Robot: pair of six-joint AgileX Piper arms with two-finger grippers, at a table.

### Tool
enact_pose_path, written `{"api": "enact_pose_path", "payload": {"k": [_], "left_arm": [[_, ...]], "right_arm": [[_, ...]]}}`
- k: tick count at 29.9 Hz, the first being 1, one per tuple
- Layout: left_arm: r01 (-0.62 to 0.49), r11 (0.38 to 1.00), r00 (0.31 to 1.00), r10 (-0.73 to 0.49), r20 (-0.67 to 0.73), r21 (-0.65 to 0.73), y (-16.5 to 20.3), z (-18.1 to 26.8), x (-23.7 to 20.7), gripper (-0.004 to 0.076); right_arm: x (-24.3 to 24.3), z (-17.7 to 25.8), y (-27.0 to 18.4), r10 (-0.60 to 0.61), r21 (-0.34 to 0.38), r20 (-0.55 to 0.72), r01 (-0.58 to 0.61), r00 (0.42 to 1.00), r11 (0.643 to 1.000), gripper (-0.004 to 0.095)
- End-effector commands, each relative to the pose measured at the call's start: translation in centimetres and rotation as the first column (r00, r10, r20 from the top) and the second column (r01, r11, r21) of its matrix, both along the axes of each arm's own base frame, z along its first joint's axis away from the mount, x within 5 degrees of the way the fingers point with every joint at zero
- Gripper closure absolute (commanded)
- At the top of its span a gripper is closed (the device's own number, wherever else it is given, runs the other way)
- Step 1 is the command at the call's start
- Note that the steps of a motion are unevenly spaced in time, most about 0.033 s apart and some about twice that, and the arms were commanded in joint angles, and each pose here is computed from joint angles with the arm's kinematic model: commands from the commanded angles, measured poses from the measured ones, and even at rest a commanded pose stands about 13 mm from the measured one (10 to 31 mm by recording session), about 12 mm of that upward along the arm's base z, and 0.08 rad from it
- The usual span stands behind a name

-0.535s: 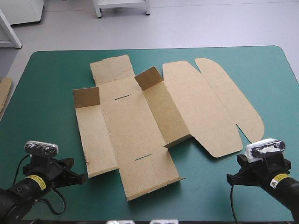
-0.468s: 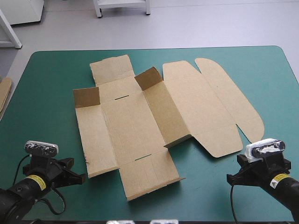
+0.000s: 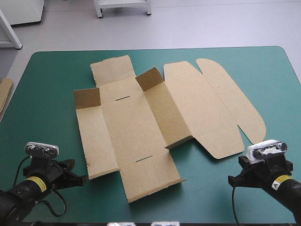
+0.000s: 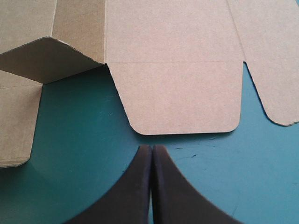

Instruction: Fold the box

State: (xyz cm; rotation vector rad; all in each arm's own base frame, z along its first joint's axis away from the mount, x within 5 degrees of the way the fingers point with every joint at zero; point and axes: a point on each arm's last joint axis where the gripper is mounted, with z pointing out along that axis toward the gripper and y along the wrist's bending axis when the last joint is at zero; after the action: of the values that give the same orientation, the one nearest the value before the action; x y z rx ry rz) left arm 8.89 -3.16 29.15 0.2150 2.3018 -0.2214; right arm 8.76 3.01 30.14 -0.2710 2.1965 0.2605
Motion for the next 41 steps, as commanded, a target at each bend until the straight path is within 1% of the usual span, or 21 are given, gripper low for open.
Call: {"api": "enact_pose_path", "payload": {"k": [1, 6, 10, 12, 15, 20, 23, 26, 31, 33, 37, 39, 41], "left_arm": [[0.005, 0.999, 0.998, -0.003, 0.069, -0.033, -0.3, 1.3, 0.5, 0.0732], [0.006, 0.999, 0.998, -0.004, 0.07, -0.032, -0.3, 1.3, 0.5, 0.0732], [-0.044, 0.995, 0.997, 0.05, 0.064, -0.087, -0.3, 1.4, 0.7, 0.0732], [-0.061, 0.995, 0.995, 0.067, 0.07, -0.083, -0.3, 1.4, 1.2, 0.0732], [-0.082, 0.991, 0.996, 0.085, 0.034, -0.102, -0.8, 1.4, 2.0, 0.0728], [-0.072, 0.988, 0.997, 0.075, 0.021, -0.14, -2.1, 2.1, 4.1, 0.0713], [-0.042, 0.99, 0.999, 0.044, 0.014, -0.137, -2.9, 2.8, 5.4, 0.0711], [0.007, 0.986, 1.0, -0.011, -0.025, -0.169, -4.2, 3.4, 6.8, 0.0711], [0.057, 0.948, 0.993, -0.086, -0.078, -0.313, -5.3, 4.2, 9.7, 0.0711], [0.075, 0.924, 0.988, -0.119, -0.095, -0.376, -4.9, 4.2, 10.9, 0.0711], [0.092, 0.872, 0.975, -0.177, -0.134, -0.48, -2.5, 3.5, 12.4, 0.0712], [0.094, 0.85, 0.971, -0.194, -0.14, -0.519, -0.9, 3.3, 12.8, 0.0711], [0.065, 0.828, 0.975, -0.173, -0.143, -0.556, 1.1, 3.1, 13.1, 0.0702]], "right_arm": [[0.4, 1.3, 0.1, -0.009, 0.025, 0.072, 0.007, 0.997, 1.0, 0.0927], [0.4, 1.3, 0.1, -0.009, 0.025, 0.072, 0.007, 0.997, 1.0, 0.0927], [0.4, 1.3, 0.1, -0.009, 0.022, 0.072, 0.008, 0.997, 1.0, 0.0927], [0.5, 1.3, 0.1, -0.01, 0.023, 0.074, 0.008, 0.997, 1.0, 0.0927], [0.5, 1.3, 0.1, -0.01, 0.021, 0.075, 0.008, 0.997, 1.0, 0.0927], [0.5, 1.3, 0.1, -0.01, 0.021, 0.075, 0.008, 0.997, 1.0, 0.0927], [0.4, 1.3, 0.1, -0.011, 0.022, 0.07, 0.009, 0.997, 1.0, 0.0927], [0.4, 1.3, 0.1, -0.011, 0.023, 0.07, 0.009, 0.997, 1.0, 0.0927], [0.4, 1.3, 0.1, -0.011, 0.023, 0.07, 0.009, 0.997, 1.0, 0.0927], [0.4, 1.3, 0.1, -0.011, 0.023, 0.07, 0.009, 0.997, 1.0, 0.0927], [0.4, 1.3, 0.1, -0.011, 0.023, 0.07, 0.009, 0.997, 1.0, 0.0927], [0.4, 1.3, 0.1, -0.011, 0.023, 0.07, 0.009, 0.997, 1.0, 0.0927], [0.4, 1.3, 0.1, -0.011, 0.023, 0.07, 0.009, 0.998, 1.0, 0.0927]]}}
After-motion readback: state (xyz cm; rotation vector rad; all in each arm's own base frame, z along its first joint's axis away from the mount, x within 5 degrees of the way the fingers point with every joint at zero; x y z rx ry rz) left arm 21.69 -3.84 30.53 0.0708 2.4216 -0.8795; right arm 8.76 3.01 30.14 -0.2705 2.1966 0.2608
